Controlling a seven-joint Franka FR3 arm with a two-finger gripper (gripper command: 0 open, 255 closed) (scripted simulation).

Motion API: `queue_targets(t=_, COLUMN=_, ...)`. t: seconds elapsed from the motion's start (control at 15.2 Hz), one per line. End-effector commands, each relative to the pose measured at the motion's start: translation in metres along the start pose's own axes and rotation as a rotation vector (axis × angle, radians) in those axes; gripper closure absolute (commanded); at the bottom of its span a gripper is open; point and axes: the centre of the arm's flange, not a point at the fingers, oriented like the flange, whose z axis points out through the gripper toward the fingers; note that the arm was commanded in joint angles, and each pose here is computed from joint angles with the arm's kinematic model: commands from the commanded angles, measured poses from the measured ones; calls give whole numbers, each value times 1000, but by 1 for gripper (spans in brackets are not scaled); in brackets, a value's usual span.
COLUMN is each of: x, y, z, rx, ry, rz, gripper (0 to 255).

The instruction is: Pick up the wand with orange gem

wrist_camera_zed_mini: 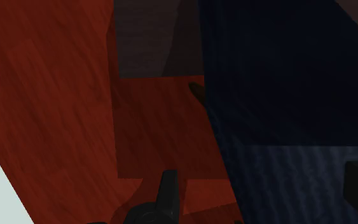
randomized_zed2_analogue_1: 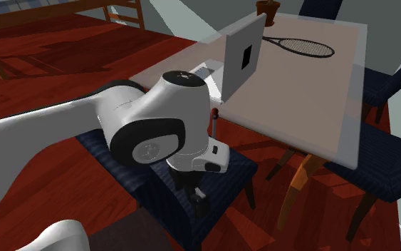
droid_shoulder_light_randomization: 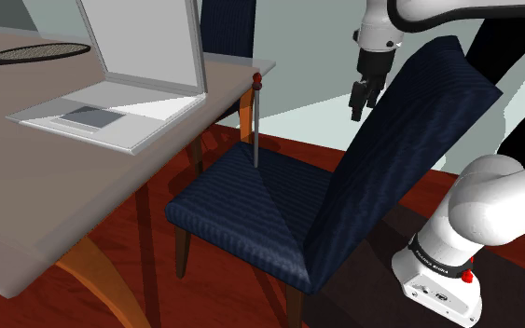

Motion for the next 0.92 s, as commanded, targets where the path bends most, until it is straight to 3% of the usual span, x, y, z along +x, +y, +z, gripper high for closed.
queue_targets(t=0.0, x=0, y=0, z=0, rx=0, ry=0, rz=0, gripper=0)
queue_targets(t=0.86, x=113, y=-91, z=-72, rx=35, ry=56, rz=-43, gripper=0)
